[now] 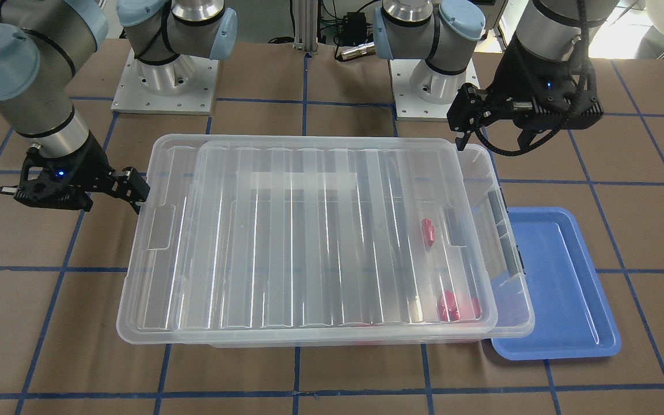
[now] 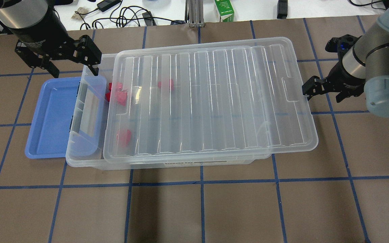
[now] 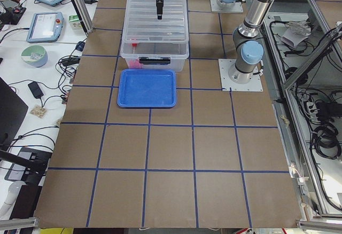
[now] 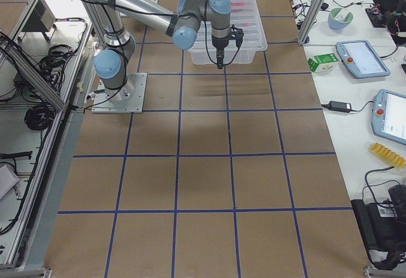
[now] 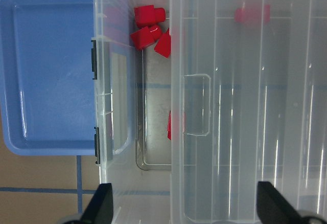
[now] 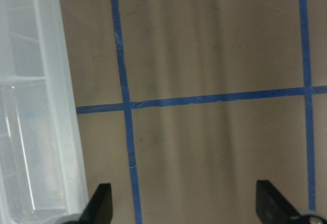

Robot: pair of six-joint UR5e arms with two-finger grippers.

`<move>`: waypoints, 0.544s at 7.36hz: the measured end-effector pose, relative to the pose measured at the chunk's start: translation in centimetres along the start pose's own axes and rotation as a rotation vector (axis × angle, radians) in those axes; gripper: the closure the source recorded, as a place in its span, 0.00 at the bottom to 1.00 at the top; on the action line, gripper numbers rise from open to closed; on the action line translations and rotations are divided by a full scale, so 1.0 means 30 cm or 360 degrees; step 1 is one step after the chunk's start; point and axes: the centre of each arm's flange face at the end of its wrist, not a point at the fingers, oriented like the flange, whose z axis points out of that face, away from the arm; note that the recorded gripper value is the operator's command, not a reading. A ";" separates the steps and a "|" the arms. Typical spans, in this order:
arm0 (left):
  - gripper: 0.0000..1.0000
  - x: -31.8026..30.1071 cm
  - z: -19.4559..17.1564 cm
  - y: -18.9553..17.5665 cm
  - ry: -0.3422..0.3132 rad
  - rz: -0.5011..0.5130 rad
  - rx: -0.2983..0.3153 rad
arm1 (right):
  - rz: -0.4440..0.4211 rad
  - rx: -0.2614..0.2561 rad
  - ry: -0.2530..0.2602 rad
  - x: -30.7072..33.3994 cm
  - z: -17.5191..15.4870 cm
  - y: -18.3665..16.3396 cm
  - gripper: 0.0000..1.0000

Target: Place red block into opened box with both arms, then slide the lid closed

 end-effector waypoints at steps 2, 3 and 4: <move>0.00 0.000 0.000 0.002 -0.0002 -0.0001 -0.0003 | -0.0034 0.0000 -0.0005 -0.084 0.002 0.016 0.00; 0.00 0.000 -0.003 0.004 -0.0002 -0.0001 -0.0001 | -0.0042 0.0009 0.0002 -0.094 -0.006 0.013 0.00; 0.00 0.003 -0.004 0.006 -0.0002 -0.0001 0.0000 | -0.0050 0.0032 0.0013 -0.097 -0.032 0.001 0.00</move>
